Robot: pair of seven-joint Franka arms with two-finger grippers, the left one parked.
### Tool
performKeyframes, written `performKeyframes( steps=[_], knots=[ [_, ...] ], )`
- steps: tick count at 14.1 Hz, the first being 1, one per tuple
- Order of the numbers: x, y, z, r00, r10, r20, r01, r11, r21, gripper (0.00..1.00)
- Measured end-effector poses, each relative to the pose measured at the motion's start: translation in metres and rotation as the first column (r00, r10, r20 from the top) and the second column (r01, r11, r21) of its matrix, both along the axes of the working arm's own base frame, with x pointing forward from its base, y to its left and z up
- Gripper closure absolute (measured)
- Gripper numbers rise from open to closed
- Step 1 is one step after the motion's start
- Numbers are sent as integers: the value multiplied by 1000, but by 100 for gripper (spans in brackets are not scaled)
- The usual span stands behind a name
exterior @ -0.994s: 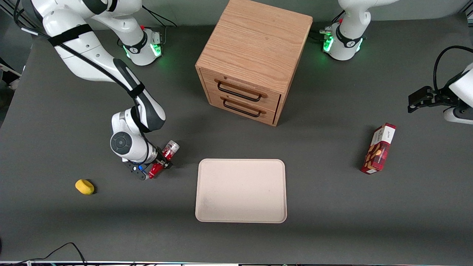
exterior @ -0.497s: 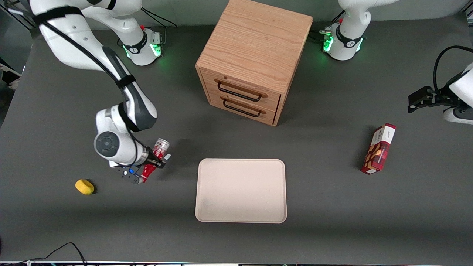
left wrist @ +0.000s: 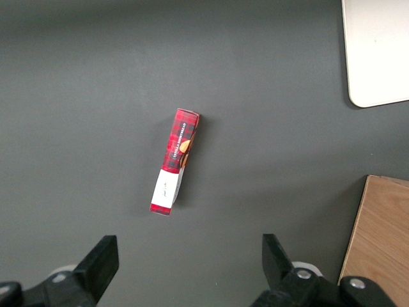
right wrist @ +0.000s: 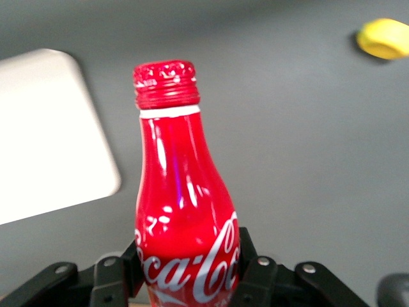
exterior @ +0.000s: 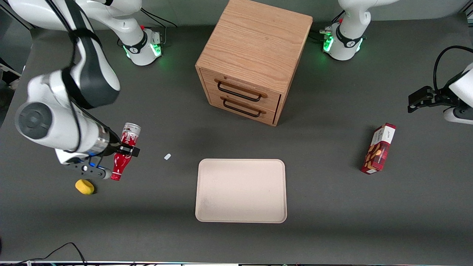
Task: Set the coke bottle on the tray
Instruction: 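Lift the bottle and carry it over the cream tray, then lower the bottle onto the tray and open the right gripper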
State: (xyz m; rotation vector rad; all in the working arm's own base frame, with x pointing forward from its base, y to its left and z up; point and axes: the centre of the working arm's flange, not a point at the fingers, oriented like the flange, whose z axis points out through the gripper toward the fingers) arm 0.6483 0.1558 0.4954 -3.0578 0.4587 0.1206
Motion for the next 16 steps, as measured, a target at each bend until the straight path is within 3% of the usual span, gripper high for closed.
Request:
performKeyframes(
  steps=[2,5,7,10,14,16],
  knots=[
    [2,21,26,999,35,40,-37,998,46,44],
    [13,78,6,992,112,60,-118,987,112,44],
    [33,110,-37,988,128,88,-141,976,166,44],
    [58,131,-135,990,108,93,-126,970,210,44],
    [66,145,-238,991,100,89,-117,969,216,44],
    [64,150,-263,989,121,90,-136,972,190,44]
  ],
)
